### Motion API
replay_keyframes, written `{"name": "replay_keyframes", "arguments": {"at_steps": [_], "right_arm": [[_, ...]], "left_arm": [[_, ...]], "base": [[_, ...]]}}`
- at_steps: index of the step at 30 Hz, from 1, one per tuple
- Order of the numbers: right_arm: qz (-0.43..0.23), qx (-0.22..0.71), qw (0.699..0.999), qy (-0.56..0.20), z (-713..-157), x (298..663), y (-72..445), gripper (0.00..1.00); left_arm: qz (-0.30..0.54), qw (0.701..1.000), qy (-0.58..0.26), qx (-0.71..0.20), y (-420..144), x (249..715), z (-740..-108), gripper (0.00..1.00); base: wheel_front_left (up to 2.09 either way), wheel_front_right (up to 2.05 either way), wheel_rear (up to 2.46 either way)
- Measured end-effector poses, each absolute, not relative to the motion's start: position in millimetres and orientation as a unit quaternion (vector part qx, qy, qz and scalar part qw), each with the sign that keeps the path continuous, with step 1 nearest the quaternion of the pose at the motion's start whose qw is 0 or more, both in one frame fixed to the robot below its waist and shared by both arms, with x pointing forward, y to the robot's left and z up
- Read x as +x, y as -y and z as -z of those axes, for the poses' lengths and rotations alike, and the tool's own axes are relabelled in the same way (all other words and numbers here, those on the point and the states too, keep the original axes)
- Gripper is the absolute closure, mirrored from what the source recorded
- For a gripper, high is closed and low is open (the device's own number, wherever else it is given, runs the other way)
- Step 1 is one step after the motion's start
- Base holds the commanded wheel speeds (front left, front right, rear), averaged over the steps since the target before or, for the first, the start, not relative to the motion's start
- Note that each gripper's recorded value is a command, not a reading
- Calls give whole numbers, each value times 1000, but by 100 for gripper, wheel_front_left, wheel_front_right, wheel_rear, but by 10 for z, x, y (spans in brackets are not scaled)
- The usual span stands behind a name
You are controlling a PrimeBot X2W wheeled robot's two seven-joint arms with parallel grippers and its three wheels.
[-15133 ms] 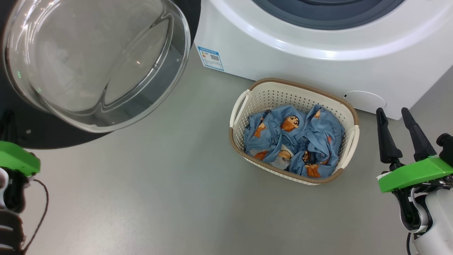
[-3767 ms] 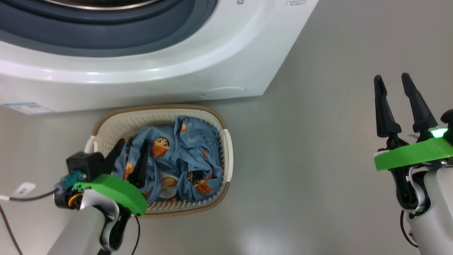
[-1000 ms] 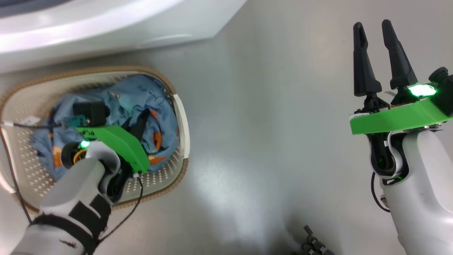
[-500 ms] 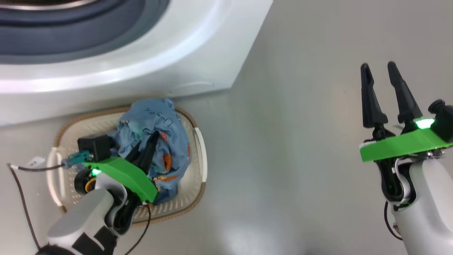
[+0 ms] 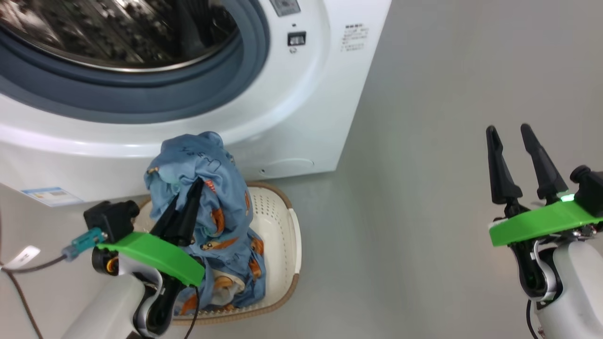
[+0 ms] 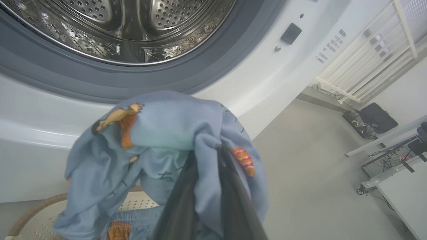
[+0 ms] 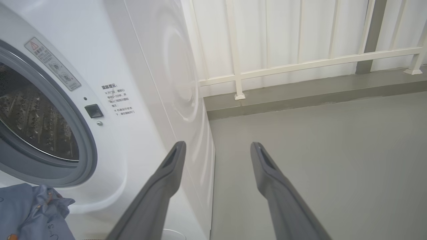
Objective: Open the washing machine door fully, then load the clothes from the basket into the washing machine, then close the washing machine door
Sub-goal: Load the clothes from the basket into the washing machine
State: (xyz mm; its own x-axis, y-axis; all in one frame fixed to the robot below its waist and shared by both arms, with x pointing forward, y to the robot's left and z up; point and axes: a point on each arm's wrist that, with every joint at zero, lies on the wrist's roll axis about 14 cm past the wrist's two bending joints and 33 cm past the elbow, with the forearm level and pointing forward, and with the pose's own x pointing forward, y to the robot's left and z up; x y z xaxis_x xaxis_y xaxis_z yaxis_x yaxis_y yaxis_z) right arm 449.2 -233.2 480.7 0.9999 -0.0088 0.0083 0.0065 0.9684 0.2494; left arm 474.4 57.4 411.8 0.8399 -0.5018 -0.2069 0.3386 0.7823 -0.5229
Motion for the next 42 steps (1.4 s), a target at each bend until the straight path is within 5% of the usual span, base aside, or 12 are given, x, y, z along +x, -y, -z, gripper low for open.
{"name": "replay_keyframes", "arguments": {"at_steps": [21,42], "right_arm": [[-32,123,991,38,-5173,4176,2181,0],[-30,127,991,32,-5125,4149,2196,0]], "left_arm": [[140,977,5,-164,-1217,4321,-5269,100],[121,979,16,-163,-1314,4248,-5347,100]], "base": [[0,0,0],[0,0,0]]}}
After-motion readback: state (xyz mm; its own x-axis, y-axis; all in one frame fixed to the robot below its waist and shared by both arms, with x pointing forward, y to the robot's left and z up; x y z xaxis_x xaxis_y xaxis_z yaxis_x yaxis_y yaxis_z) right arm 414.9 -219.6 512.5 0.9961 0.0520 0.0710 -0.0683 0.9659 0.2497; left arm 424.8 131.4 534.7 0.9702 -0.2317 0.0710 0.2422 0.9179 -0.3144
